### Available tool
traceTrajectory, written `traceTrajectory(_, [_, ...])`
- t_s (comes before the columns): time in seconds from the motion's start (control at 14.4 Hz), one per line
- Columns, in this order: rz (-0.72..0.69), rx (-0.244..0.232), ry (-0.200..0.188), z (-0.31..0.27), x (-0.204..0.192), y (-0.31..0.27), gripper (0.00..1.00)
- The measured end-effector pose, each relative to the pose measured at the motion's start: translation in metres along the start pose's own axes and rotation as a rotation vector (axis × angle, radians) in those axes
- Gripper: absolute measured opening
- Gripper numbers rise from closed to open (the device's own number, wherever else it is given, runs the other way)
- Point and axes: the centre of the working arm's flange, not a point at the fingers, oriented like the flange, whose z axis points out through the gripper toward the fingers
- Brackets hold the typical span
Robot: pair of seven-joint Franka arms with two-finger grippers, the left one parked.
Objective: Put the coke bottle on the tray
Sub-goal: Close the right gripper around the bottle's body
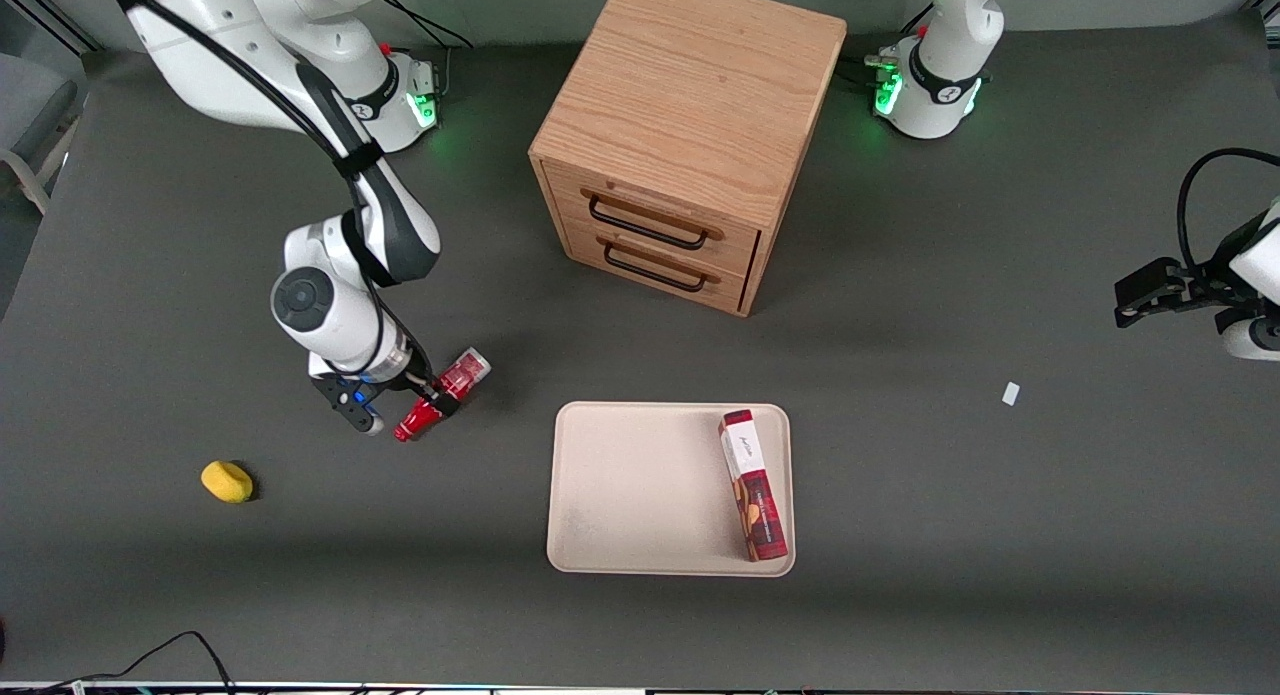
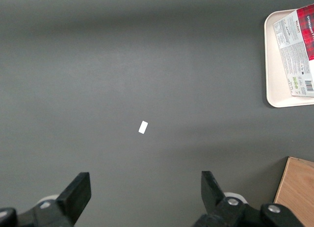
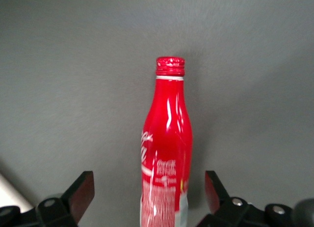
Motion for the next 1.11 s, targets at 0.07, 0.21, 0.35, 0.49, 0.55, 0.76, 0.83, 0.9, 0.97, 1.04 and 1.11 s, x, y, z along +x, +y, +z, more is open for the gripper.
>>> traceTrajectory(0.07, [0.008,0.0,-0.001,0.013,0.0,0.001,1.0])
traceTrajectory(0.21, [0.014,-0.004,-0.005,0.03,-0.001,0.002,1.0])
traceTrajectory(0.35, [0.015,-0.004,-0.007,0.034,-0.002,0.002,0.96])
traceTrajectory(0.49, [0.016,-0.004,-0.007,0.034,-0.002,0.002,0.76])
traceTrajectory(0.55, [0.016,-0.004,-0.007,0.034,-0.002,0.002,0.65])
traceTrajectory(0.76, [0.016,-0.001,-0.006,0.033,-0.002,0.001,0.56])
traceTrajectory(0.83, [0.016,0.0,-0.005,0.033,-0.002,0.0,0.56])
traceTrajectory(0.9, [0.016,0.004,-0.002,0.031,-0.001,-0.001,0.56])
traceTrajectory(0.97, [0.015,0.01,0.001,0.025,0.001,-0.005,0.56])
traceTrajectory(1.04, [0.009,0.006,-0.002,0.015,0.005,-0.011,0.56])
traceTrajectory(1.11, [-0.007,-0.005,-0.008,-0.001,0.009,-0.019,0.56])
